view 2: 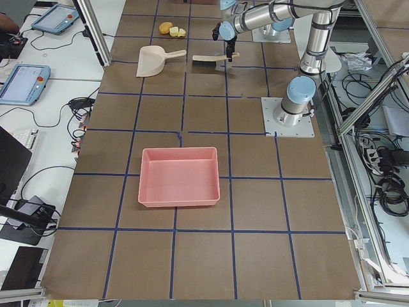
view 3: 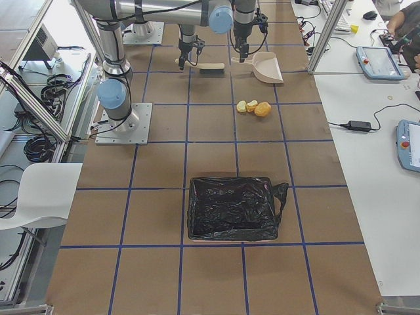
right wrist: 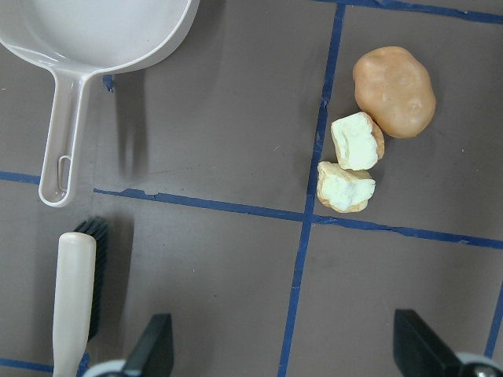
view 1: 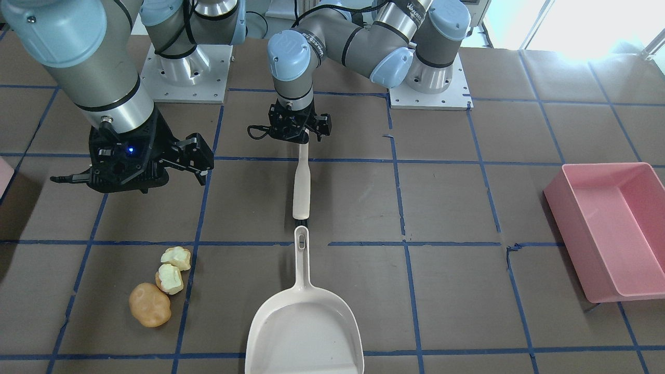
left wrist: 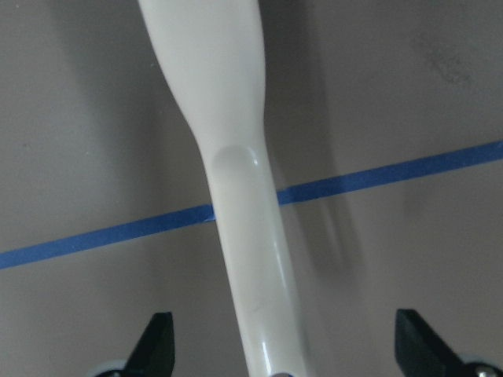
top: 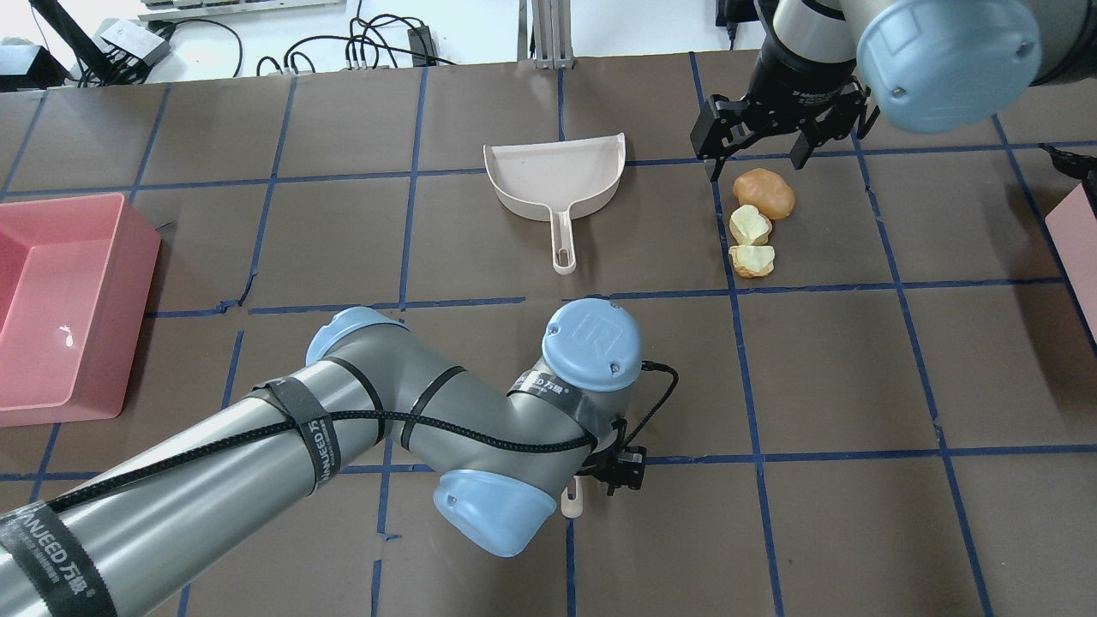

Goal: Sweep and dump trash in nearest bin
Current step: 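Reach the left gripper down and grasp the white brush handle, then lift the brush with the left gripper while the right gripper reaches for the dustpan handle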

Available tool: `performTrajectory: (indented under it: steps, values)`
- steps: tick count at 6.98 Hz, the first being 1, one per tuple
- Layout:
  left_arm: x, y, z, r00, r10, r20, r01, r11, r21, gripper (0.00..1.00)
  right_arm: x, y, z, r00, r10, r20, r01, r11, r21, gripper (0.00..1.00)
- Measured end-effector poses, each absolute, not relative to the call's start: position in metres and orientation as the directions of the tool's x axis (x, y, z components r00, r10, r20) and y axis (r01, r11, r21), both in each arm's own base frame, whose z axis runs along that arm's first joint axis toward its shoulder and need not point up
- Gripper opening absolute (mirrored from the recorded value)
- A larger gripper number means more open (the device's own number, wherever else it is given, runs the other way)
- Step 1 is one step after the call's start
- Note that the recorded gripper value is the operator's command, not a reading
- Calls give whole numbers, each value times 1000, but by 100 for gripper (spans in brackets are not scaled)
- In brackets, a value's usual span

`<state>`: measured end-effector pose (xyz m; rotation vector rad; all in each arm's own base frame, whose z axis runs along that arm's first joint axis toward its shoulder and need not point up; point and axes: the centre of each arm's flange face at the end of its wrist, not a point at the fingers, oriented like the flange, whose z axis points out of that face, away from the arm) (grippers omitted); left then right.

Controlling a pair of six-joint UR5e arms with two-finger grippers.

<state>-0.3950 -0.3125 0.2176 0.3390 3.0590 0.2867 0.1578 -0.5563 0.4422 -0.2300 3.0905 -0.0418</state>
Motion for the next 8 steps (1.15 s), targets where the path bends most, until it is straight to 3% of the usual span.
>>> performTrajectory:
  steps: [2,4,5,8]
  values:
    - [-395,-311,220,-975,223,-27,214,959,184,31,159,-556,442,-988,-149,-41,-148,989,-30,100]
    - [-395,-310,222,-975,220,-24,212,961,179,9,159,-556,442,-988,-150,-41,-149,988,-30,100]
    - [-394,-310,223,-976,217,-23,210,961,178,2,159,-557,441,-988,-150,-41,-149,988,-28,100]
    - [-393,-309,229,-975,222,-19,216,962,165,1,158,-558,439,-988,-149,-41,-148,989,-23,100]
